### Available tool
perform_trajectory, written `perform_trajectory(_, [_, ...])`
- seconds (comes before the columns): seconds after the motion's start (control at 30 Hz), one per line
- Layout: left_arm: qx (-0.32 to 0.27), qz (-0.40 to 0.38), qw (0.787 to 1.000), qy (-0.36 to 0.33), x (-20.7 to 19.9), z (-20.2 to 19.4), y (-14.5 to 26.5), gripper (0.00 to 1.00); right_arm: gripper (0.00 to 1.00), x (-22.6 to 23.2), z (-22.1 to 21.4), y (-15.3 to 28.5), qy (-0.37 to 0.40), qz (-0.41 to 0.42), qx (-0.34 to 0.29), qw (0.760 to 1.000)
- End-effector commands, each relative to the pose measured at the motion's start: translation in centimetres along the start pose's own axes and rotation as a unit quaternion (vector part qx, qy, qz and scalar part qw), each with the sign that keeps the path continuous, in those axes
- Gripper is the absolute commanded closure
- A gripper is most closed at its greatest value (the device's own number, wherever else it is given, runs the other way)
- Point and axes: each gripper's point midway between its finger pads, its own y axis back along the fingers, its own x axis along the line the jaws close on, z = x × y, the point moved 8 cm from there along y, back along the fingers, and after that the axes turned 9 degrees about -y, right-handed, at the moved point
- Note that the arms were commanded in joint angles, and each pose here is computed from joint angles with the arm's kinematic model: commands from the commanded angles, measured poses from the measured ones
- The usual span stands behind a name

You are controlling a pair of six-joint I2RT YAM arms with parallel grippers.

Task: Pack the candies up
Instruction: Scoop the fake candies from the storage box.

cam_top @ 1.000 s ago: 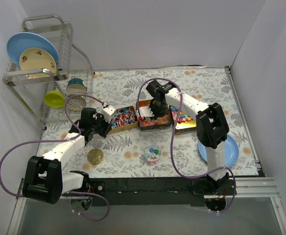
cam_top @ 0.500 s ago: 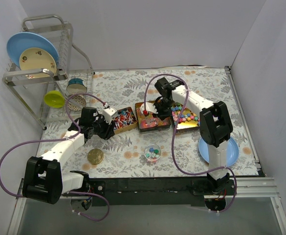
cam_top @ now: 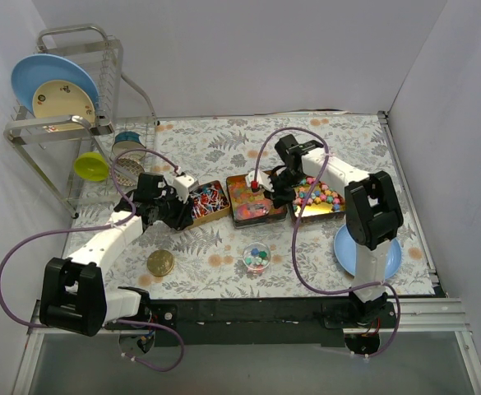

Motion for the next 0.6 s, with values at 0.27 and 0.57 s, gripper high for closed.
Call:
perform_trajectory(0.27, [-0.02,0.003,1.0,-0.013,1.4,3.2,0.5,0.63,0.99,0.2,-1.1,3.6,-0.079,-0.033,-0.152,0.985])
perform_trajectory(0.57, [-0.037,0.041,0.998,-0.014,2.6,5.0,0.7,0.55,0.99,1.6,-0.9,7.9,-0.06,-0.102,-0.155,0.981])
